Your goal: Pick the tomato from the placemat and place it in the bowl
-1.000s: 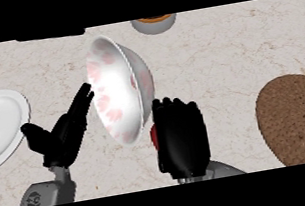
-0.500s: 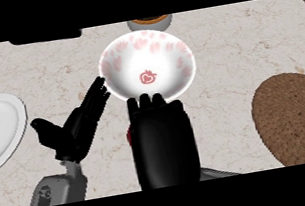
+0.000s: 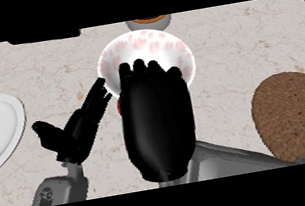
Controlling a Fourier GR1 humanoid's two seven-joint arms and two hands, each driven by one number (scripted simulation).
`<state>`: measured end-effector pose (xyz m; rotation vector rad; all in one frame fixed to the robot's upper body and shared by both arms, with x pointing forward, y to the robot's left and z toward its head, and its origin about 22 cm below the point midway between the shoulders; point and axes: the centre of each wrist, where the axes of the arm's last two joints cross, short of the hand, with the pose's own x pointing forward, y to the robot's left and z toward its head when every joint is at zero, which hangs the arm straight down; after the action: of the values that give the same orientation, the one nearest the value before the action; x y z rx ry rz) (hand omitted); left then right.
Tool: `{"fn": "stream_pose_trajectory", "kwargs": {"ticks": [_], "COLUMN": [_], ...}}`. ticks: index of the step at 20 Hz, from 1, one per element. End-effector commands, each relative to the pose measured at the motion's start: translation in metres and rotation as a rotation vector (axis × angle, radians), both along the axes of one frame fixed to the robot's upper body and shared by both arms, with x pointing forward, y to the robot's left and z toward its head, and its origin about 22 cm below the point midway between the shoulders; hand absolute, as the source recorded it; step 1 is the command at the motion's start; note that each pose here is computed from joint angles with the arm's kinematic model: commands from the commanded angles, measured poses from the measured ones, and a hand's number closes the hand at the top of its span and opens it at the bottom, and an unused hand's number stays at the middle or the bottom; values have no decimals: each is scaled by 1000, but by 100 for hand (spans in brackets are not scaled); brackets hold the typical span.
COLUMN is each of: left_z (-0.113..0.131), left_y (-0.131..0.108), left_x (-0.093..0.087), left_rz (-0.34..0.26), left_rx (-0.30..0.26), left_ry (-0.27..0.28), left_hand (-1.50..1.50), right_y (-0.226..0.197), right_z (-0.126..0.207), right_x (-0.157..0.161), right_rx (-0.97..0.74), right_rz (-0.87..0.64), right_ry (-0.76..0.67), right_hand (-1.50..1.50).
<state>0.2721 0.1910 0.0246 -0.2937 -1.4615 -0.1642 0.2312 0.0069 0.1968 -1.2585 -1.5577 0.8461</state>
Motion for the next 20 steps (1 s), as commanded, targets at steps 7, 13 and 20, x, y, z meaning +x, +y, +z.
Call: {"fn": "stream_pose_trajectory", "kwargs": {"ticks": [7, 13, 20], "left_z": [7, 0, -3], "left_y": [-10, 13, -1], "left_x": [-4, -2, 0], "left_rz": [-15, 20, 11], "left_rx": [-5, -17, 6], "left_ry": [-26, -13, -6], "left_hand": [0, 0, 0], "right_y": [15, 17, -17], "right_z": [15, 1, -44], "right_x": [47, 76, 143], "right_rx": [114, -17, -47], "right_rz": [-278, -338, -421], "right_ry": [68, 63, 291], "right_hand": [150, 150, 150]}}
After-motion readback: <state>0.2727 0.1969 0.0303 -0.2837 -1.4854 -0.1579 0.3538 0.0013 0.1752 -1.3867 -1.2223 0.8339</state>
